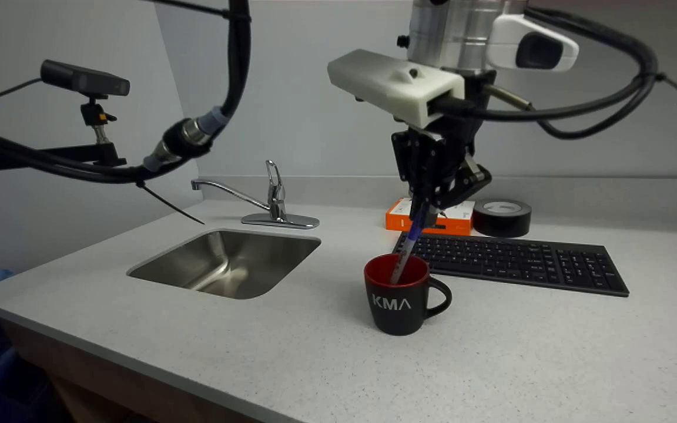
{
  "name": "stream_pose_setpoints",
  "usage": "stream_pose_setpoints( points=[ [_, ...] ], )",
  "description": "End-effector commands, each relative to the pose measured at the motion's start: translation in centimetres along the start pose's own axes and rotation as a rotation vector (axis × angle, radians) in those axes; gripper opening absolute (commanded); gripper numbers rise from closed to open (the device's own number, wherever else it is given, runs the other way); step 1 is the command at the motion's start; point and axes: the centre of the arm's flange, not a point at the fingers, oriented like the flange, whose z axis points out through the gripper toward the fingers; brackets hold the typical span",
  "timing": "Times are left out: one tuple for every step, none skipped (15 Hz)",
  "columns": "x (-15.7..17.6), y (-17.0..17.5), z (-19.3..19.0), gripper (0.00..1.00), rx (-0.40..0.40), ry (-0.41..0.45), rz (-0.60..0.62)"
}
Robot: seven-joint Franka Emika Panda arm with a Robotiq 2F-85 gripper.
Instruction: Pick up the marker inside the black mug and put it on the table.
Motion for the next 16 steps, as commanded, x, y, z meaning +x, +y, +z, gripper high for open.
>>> stream_pose_setpoints(
  points=[
    [-3.8,-1.2,-3.9,0.04,0.016,0.071,-0.096],
    [-4.4,-1.6,-4.7,0.04,0.023,0.080,-0.124],
    [-5.3,-2.1,-5.4,0.04,0.028,0.090,-0.156],
    [-6.0,-2.7,-5.9,0.04,0.030,0.095,-0.186],
    [-6.8,-3.6,-6.2,0.04,0.027,0.092,-0.216],
    [-7.6,-4.3,-6.4,0.04,0.023,0.086,-0.247],
    [-8.5,-5.3,-6.3,0.04,0.012,0.075,-0.277],
    [-9.3,-6.4,-5.9,0.04,0.003,0.054,-0.306],
    [-9.9,-7.3,-5.3,0.04,-0.005,0.034,-0.330],
    [-10.4,-8.2,-4.0,0.04,-0.026,0.018,-0.353],
    [-10.8,-9.0,-2.8,0.04,-0.046,0.007,-0.373],
    [-11.1,-9.9,-0.9,0.04,-0.079,-0.007,-0.387],
    [-11.3,-10.5,0.8,0.04,-0.107,-0.018,-0.401],
    [-11.5,-11.0,2.6,0.04,-0.137,-0.034,-0.417],
    [-11.4,-11.4,4.5,0.04,-0.174,-0.044,-0.424],
    [-11.4,-11.7,6.2,0.04,-0.212,-0.061,-0.431]
  ],
)
